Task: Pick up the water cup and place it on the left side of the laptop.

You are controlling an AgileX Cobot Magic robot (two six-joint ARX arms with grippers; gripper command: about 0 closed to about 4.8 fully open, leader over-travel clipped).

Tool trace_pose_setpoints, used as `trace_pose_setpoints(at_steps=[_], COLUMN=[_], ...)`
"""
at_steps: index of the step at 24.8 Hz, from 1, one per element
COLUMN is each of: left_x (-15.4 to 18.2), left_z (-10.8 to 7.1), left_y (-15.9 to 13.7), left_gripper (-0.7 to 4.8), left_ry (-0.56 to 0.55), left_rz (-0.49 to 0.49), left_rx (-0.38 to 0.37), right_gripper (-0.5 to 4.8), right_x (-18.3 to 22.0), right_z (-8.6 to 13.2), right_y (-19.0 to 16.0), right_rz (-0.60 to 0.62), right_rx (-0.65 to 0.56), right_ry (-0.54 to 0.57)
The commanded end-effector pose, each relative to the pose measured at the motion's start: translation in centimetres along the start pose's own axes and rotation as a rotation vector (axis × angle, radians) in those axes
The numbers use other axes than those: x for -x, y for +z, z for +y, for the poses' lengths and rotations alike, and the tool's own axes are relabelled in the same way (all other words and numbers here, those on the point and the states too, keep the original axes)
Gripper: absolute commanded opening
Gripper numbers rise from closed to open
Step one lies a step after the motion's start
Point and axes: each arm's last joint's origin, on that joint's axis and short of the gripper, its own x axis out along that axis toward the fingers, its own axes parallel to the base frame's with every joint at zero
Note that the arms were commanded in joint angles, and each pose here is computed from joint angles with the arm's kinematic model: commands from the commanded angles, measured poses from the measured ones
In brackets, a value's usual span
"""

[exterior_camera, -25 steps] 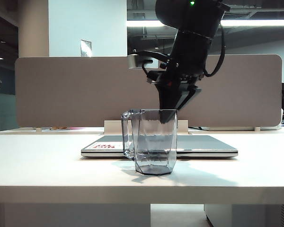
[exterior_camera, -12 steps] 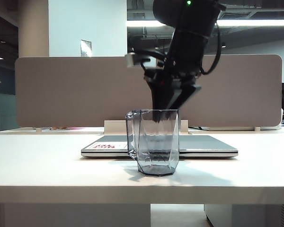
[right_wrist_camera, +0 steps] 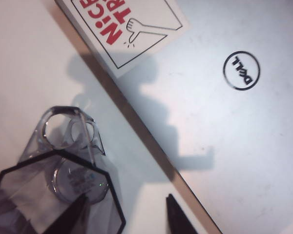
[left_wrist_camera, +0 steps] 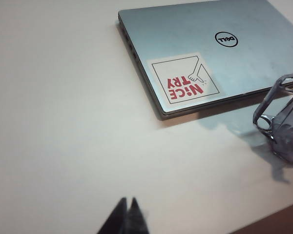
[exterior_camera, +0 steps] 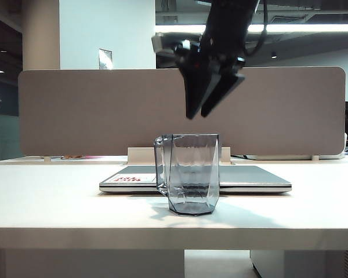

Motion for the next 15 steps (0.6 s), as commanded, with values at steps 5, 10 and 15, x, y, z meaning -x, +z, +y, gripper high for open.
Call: trace_pose_setpoints(at_steps=[5, 10, 15], left_x=[0.1, -0.2, -2.2], left_z=[0.0, -0.1, -1.0], left_y=[0.6, 1.0, 1.3], left_gripper=[-0.05, -0.05, -0.05], left_ry=[-0.001, -0.017, -0.098], left_rz=[-0.043, -0.081, -0.081], left_rx=[-0.012, -0.028, -0.061], right_gripper=[0.65, -0.06, -0.06], right_x=[2.8, 4.0, 7.2], right_z=[-0.2, -0.2, -0.1], right_y=[0.7, 0.4, -0.2], right_rz=[0.033, 0.046, -0.004], right_rx=[-0.055, -0.073, -0.081], right_ry=[0.0, 0.007, -0.009])
